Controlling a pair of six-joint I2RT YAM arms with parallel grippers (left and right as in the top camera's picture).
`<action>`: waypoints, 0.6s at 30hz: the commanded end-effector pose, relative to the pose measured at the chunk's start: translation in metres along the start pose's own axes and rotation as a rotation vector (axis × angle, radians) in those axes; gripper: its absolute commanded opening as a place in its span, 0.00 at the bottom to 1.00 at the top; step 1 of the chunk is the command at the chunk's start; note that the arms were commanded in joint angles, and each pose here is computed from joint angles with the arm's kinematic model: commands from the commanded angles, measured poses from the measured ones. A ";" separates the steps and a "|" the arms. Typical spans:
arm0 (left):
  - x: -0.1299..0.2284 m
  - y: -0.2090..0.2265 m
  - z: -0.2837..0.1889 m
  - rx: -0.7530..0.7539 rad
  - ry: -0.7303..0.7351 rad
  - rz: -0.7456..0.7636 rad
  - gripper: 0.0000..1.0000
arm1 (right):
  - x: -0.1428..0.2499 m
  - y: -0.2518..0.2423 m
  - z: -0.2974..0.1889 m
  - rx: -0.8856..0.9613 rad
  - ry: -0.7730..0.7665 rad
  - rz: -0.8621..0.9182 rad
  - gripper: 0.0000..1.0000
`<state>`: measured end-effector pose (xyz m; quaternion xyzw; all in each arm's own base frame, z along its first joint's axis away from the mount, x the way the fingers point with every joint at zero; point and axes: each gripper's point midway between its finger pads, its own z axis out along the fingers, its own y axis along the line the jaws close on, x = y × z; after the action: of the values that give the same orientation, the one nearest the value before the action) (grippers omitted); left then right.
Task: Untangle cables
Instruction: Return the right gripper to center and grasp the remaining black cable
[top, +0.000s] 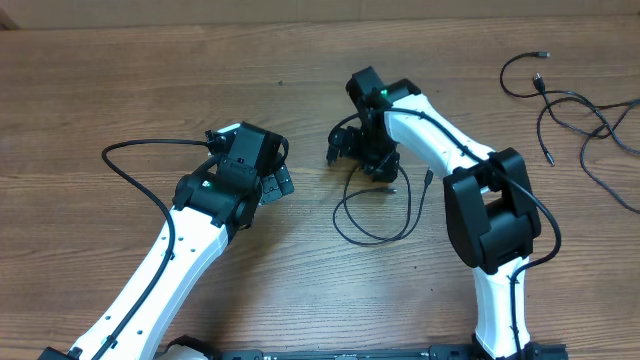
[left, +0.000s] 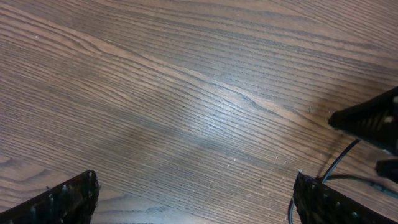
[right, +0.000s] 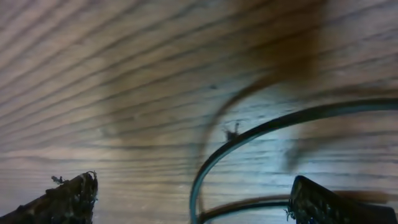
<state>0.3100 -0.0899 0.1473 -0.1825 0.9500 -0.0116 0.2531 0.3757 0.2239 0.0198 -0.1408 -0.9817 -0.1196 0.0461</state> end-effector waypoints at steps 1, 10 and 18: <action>-0.008 -0.001 -0.004 0.001 -0.024 -0.022 1.00 | -0.007 0.001 -0.008 0.028 -0.094 0.041 0.87; -0.008 -0.001 -0.004 0.001 -0.023 -0.022 1.00 | 0.007 0.009 0.015 0.071 -0.154 0.041 0.63; -0.008 -0.001 -0.004 0.001 -0.023 -0.022 1.00 | 0.008 0.000 0.026 0.126 -0.197 0.053 0.07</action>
<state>0.3100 -0.0899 0.1473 -0.1825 0.9500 -0.0116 0.2531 0.3709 0.2449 0.0033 -0.1567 -0.9845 -0.0723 -0.0308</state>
